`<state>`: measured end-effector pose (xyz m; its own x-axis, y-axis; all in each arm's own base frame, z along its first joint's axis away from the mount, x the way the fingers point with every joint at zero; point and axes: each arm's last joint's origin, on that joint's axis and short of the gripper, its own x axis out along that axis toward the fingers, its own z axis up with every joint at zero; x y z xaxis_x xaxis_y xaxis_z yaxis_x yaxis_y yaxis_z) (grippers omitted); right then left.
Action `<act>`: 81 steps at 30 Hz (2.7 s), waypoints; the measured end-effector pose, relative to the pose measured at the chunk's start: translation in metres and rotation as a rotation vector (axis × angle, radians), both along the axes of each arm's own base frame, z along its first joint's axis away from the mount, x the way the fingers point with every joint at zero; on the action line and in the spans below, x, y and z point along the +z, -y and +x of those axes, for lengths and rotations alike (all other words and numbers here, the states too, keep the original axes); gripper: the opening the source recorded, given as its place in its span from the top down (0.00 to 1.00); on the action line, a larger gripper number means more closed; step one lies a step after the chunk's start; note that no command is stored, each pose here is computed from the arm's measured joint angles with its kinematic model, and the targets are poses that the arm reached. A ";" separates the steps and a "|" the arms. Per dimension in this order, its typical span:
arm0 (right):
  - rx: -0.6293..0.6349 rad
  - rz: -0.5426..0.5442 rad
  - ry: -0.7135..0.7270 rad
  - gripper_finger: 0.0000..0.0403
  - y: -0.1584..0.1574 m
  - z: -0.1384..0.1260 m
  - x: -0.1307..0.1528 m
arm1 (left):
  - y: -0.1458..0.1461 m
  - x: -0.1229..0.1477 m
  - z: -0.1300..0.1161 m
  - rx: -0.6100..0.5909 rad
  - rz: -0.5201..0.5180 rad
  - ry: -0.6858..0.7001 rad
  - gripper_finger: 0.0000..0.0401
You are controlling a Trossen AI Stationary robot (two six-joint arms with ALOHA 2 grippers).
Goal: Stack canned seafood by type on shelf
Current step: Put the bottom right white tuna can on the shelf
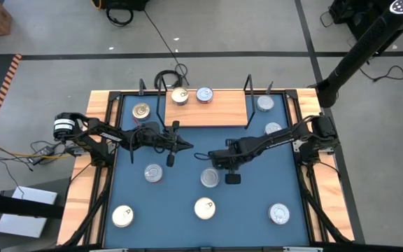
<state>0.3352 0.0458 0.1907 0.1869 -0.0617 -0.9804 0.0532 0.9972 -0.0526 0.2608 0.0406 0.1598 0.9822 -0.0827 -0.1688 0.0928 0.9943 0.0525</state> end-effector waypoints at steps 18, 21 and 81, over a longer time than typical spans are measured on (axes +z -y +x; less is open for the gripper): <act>-0.133 -0.044 0.024 0.88 0.020 0.006 0.013 | 0.000 0.000 0.000 0.000 -0.001 -0.004 0.99; -0.137 -0.092 0.000 0.83 0.024 0.004 0.013 | 0.000 0.000 0.000 0.000 -0.001 -0.003 0.99; -0.183 -0.039 0.084 0.65 -0.019 -0.001 -0.001 | 0.000 -0.001 0.000 0.000 -0.002 -0.007 0.99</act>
